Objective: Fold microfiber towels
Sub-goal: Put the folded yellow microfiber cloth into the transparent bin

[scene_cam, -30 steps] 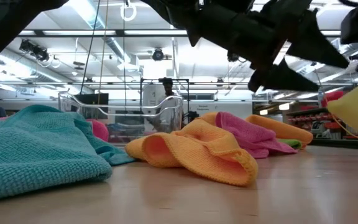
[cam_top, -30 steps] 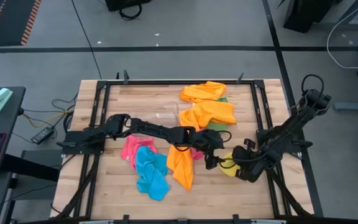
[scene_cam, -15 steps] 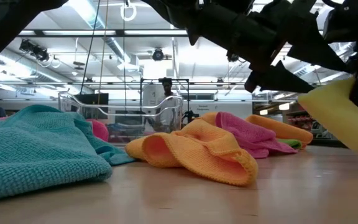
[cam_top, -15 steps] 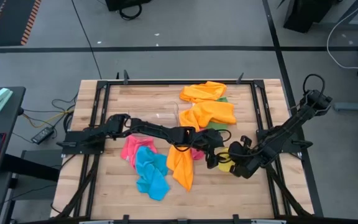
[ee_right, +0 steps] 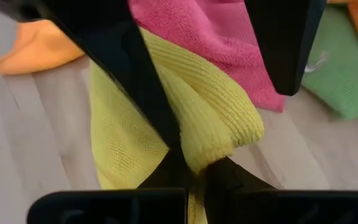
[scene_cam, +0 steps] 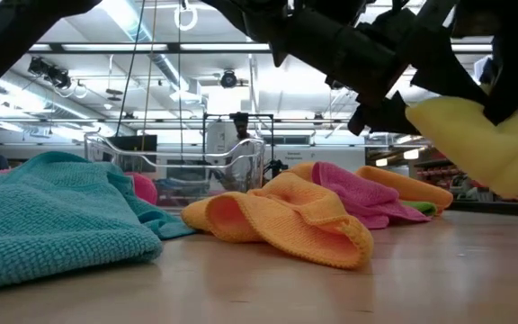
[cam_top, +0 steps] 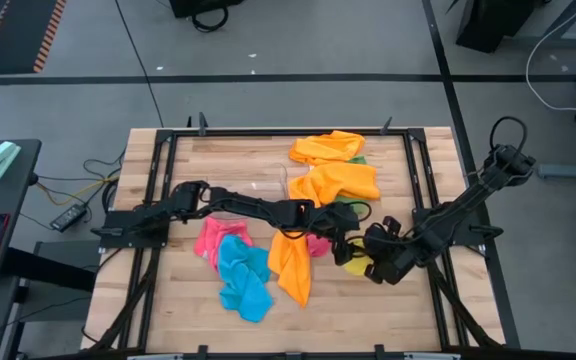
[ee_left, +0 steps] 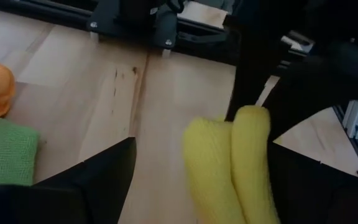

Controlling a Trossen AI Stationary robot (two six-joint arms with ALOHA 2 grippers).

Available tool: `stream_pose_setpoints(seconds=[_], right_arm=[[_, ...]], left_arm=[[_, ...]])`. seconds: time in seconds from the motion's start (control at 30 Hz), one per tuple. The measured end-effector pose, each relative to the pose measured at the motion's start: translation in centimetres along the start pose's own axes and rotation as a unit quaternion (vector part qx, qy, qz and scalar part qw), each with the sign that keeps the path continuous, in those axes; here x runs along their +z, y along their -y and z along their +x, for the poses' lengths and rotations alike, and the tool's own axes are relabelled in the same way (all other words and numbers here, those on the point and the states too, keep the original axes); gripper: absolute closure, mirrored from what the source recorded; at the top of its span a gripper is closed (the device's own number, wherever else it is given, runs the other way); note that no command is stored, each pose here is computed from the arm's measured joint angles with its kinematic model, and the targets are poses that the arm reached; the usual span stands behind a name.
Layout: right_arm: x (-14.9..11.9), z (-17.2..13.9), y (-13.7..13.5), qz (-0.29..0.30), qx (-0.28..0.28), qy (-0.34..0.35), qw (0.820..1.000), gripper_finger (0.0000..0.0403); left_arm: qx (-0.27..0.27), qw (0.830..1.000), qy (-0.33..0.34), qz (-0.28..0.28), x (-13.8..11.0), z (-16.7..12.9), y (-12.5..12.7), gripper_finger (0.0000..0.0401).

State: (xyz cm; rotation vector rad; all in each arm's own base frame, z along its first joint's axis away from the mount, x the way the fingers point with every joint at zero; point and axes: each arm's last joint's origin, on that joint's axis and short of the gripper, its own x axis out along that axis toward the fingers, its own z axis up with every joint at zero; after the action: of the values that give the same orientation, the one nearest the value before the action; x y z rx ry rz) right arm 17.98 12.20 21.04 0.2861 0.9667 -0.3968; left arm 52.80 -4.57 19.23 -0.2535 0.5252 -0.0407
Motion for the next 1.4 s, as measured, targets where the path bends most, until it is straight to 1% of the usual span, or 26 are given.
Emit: stream_pose_setpoints(seconds=[0.2, 0.27, 0.4, 0.5, 0.67, 0.73, 0.83, 0.97, 1.03, 1.17, 1.23, 1.3, 1.4], right_arm=[[0.2, -0.5, 0.1, -0.028, -0.009, -0.009, 1.000, 0.0385], [0.2, -0.5, 0.2, -0.041, -0.018, -0.010, 0.999, 0.0385], [0.1, -0.6, 0.3, -0.083, -0.019, -0.011, 0.996, 0.0385], [0.1, -0.6, 0.2, -0.087, -0.016, -0.011, 0.996, 0.0385], [0.1, -0.6, 0.2, -0.087, -0.016, -0.010, 0.996, 0.0385], [0.1, -0.6, 0.2, -0.087, -0.019, -0.007, 0.996, 0.0385], [0.1, -0.6, 0.2, -0.090, -0.020, -0.004, 0.996, 0.0381], [0.1, -0.6, 0.3, -0.091, -0.023, -0.005, 0.996, 0.0349], [0.1, -0.6, 0.3, -0.092, -0.024, -0.005, 0.995, 0.0331], [0.1, -0.6, 0.3, -0.102, -0.022, -0.008, 0.994, 0.0294], [0.0, -0.6, 0.3, -0.101, -0.019, -0.017, 0.995, 0.0275], [-0.4, -0.7, 0.2, -0.099, -0.016, -0.032, 0.994, 0.0256], [-1.3, -1.2, 0.1, -0.101, -0.017, -0.043, 0.994, 0.0231]], left_arm=[[-0.001, 1.000, 0.001, 0.030, 0.2, -0.1, 0.2, 0.0085], [-0.018, 0.999, -0.003, 0.036, 0.4, -0.1, 0.3, 0.0093], [-0.028, 0.999, -0.002, 0.046, 0.5, -0.2, 0.4, 0.0112], [-0.029, 0.999, -0.003, 0.046, 0.5, -0.1, 0.5, 0.0132], [-0.028, 0.999, -0.001, 0.046, 0.6, -0.1, 0.2, 0.0181], [-0.027, 0.998, -0.001, 0.051, 0.6, -0.1, 0.2, 0.0208], [-0.027, 0.998, 0.000, 0.051, 0.6, -0.1, 0.1, 0.0260], [-0.025, 0.998, 0.001, 0.054, 0.8, -0.2, -0.3, 0.0341], [-0.025, 0.998, 0.001, 0.062, 0.8, -0.2, -0.4, 0.0374], [-0.023, 0.997, 0.000, 0.079, 0.7, -0.2, -0.3, 0.0375], [-0.020, 0.996, -0.011, 0.087, 0.5, -0.2, -0.1, 0.0368], [-0.012, 0.995, -0.039, 0.095, 0.5, -0.9, -0.1, 0.0367], [-0.001, 0.993, -0.063, 0.101, 1.3, -2.5, 0.0, 0.0374]])
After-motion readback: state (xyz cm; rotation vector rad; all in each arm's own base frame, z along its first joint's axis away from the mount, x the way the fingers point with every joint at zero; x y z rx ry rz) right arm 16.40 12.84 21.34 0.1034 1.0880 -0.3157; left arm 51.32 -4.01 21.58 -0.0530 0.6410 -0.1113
